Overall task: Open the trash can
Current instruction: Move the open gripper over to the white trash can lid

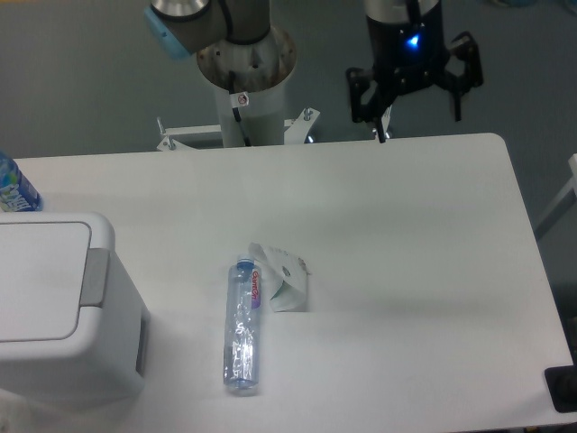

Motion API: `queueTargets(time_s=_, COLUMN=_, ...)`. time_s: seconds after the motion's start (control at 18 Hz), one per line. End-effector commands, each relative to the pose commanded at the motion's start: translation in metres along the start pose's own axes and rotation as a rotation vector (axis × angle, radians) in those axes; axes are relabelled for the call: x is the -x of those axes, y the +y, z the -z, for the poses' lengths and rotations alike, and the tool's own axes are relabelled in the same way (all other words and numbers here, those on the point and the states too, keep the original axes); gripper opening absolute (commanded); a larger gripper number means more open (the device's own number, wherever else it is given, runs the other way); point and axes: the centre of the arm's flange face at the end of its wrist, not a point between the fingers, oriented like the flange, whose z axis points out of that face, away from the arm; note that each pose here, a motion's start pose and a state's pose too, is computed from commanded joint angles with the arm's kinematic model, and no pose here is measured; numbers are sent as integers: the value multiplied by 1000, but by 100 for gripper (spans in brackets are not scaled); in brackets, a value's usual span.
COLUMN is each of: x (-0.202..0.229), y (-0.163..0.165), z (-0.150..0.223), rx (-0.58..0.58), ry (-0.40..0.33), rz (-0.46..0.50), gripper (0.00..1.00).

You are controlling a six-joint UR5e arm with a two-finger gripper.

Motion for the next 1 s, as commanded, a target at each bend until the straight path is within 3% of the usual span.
queueTargets(time_s=0.61, x=-8, y=3, z=-13, rx=6, ry=37, rz=-6, gripper=100)
queueTargets(time_s=0.78, x=-34, y=-4, z=-16, rx=-51, ry=174, rz=-15, gripper=100)
queueTargets(time_s=1.0, x=-63, y=-17, z=-18, rx=-73, ry=285, rz=111, gripper=100)
